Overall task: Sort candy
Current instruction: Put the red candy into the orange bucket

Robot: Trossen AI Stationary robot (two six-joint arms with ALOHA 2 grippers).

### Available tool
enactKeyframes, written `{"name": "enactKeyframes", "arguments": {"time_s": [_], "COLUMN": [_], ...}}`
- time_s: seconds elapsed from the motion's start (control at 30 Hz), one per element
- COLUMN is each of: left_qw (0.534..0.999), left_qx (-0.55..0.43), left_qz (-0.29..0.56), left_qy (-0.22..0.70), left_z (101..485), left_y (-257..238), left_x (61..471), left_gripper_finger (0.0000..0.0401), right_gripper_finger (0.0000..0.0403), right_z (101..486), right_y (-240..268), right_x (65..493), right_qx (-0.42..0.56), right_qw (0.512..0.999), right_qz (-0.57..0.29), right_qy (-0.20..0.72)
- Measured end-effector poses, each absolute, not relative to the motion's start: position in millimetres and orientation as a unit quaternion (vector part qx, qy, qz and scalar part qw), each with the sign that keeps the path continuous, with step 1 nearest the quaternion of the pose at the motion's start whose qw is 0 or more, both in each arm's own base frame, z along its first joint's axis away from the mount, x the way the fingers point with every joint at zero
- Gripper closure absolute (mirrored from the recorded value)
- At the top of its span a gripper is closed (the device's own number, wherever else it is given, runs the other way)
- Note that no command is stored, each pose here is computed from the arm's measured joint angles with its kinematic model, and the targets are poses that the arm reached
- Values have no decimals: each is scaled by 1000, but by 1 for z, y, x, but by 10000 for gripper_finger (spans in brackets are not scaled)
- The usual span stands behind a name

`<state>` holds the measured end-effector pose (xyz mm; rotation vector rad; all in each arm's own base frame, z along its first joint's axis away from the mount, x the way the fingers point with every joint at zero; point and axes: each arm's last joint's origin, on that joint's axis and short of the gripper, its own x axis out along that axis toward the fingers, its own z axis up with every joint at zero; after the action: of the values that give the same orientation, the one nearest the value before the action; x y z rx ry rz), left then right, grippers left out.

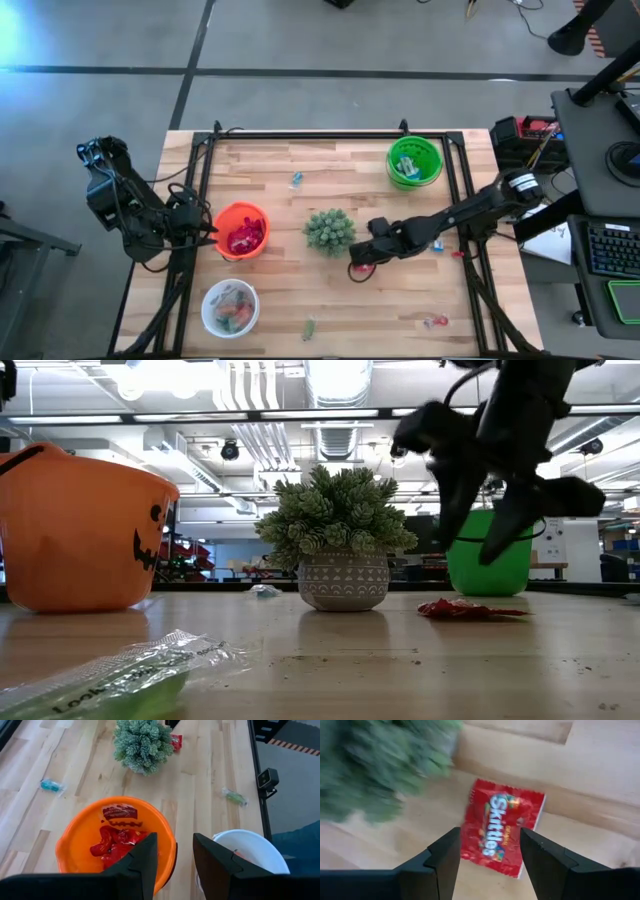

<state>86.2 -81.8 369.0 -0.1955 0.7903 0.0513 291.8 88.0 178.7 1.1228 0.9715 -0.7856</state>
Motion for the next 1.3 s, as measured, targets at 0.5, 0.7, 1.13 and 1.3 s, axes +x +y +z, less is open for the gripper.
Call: {"name": "enactKeyframes", "arguments": {"time_s": [0.5,0.7,1.13,1.3], "left_qw": [919,918,918,918], "left_qx": [-96,-79,-75,-73], "left_qz": [23,21,20,19], "left_qy": [382,387,388,388], "left_z": [368,367,367,367], "left_y": [-87,-90,-90,-90], "left_x": [90,92,93,93], "left_gripper_finger": [294,294,294,294], "right_gripper_finger": [211,211,213,263], "right_z": [154,157,120,107], "right_y": [100,97,91,88], "right_x": [337,345,326,314], "right_qx": [392,384,425,429], "right_qw": [628,639,600,579], "right_qz": [-380,-370,-377,-400], "right_qy": [554,555,564,566]}}
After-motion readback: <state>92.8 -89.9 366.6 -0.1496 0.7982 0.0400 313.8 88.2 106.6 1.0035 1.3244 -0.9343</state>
